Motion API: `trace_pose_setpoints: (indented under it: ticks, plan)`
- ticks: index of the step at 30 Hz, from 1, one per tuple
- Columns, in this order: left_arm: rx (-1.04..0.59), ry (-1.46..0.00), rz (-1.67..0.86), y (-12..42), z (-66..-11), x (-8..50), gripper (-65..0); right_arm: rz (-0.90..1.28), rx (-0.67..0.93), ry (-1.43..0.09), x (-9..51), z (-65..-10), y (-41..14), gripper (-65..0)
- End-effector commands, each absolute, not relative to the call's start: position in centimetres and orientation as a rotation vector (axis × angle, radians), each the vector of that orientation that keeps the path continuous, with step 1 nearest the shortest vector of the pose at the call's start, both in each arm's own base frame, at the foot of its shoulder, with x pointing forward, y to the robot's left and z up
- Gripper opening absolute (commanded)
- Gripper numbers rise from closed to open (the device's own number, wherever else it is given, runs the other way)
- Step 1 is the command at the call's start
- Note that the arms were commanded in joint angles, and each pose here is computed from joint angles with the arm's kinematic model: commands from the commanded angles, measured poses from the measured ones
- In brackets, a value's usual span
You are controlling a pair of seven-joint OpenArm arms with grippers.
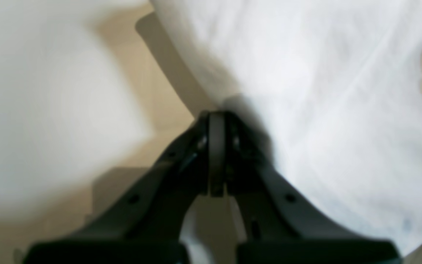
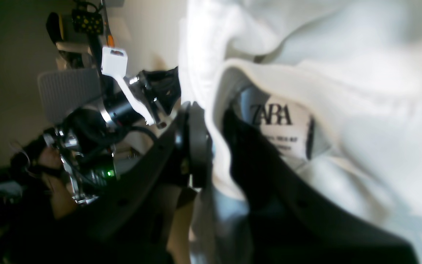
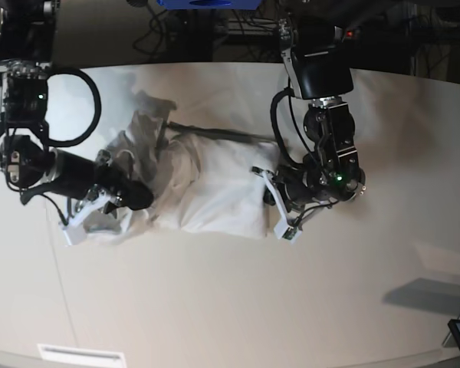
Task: Fold the T-shirt properly
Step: 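Fold both shirt ends inward with both grippers toward the middle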
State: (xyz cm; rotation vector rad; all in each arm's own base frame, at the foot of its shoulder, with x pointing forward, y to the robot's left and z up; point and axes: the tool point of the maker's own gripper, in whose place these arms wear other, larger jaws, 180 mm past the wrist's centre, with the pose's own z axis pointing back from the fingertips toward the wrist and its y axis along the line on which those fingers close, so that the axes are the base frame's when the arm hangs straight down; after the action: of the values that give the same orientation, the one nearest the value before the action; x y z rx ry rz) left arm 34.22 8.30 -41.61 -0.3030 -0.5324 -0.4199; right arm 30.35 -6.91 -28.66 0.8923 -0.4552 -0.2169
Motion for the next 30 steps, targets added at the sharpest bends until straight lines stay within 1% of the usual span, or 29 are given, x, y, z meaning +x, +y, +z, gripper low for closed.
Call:
trace_pose_setpoints:
  ticks: [1,4,8,13,20,26,30]
  plan:
    - [-0.266,-0.404,-0.454,8.6,-43.5,32.0,-65.0,-0.181,0.939,-0.483,30.8,-26.8,-5.9,-64.9]
    - [-0.276,-0.404,-0.463,7.9,-43.5,32.0,-65.0,-0.193,0.971,-0.440,30.6,-26.7,-4.0,-64.9]
    - [-0.285,-0.398,-0.539,5.9,-43.4,31.7,-65.0,-0.185,0.996,-0.400,30.6,-26.3,-1.9,-64.9]
    - [-0.302,-0.402,-0.540,5.1,-43.3,31.6,-65.0,-0.183,1.019,-0.349,29.9,-26.5,0.1,-64.9]
    - [-0.294,-0.413,-0.539,5.4,-43.0,32.0,-65.0,-0.236,1.007,-0.289,29.8,-28.5,0.0,-64.9]
    - [-0.293,-0.413,-0.538,5.5,-43.0,32.1,-65.0,-0.244,1.041,-0.267,29.5,-28.4,1.3,-64.9]
    - [-0.227,-0.483,-0.544,7.3,-40.8,33.3,-65.0,-0.256,0.989,-0.271,29.7,-29.6,0.7,-64.7]
